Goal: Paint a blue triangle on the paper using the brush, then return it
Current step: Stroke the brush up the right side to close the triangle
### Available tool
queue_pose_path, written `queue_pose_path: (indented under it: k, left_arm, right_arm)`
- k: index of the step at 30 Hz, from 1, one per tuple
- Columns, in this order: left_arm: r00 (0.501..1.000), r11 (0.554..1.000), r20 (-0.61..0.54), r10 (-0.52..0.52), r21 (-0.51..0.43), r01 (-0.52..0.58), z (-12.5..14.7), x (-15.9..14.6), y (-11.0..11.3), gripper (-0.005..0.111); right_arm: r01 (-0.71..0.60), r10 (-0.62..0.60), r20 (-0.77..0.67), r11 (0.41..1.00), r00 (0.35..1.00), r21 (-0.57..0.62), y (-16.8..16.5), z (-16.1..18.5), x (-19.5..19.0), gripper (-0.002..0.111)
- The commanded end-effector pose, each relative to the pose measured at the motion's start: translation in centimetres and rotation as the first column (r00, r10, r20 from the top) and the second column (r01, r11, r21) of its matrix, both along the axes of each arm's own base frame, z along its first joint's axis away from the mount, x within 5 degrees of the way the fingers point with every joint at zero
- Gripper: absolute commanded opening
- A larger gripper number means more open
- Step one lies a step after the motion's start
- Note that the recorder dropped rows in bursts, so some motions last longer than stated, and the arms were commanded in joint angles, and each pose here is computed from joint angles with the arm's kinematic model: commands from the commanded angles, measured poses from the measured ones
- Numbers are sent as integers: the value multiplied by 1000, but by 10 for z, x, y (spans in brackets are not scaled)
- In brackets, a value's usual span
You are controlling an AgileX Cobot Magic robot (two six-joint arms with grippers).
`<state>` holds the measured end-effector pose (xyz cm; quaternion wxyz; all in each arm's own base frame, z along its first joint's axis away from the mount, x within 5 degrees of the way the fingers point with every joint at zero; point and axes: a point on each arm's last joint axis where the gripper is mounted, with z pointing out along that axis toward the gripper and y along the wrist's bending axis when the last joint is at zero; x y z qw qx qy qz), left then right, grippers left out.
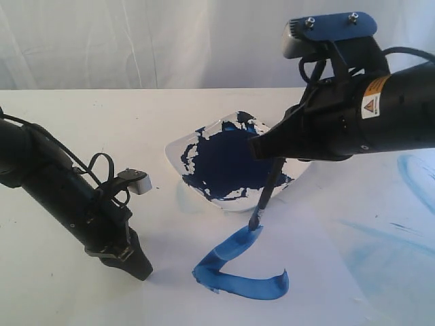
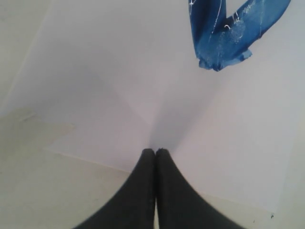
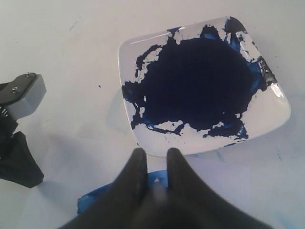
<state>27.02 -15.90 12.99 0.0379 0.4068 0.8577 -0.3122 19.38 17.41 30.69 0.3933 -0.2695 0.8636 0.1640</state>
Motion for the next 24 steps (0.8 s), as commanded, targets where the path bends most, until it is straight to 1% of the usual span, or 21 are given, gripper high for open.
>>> queue_pose_path:
  k: [1,6,17,24]
  left_arm:
    - [1000,1000,-17,-3,-10,3,1,-1,-2,0]
    - [1000,1000,-17,-3,-10,3,1,-1,-2,0]
    - [1000,1000,-17,-3,-10,3,1,-1,-2,0]
    - [1000,1000,-17,-3,-10,3,1,-1,-2,0]
  right_arm:
    - [-2,2,-5,1000,1000,-15,7,-10,7,0]
    - [-11,12,18,1000,1000,-11,12,-15,13,0]
    - [-24,26,53,999,998,-33,12,-14,15,0]
    - [-19,20,12,996,1000,-84,9,-19,13,0]
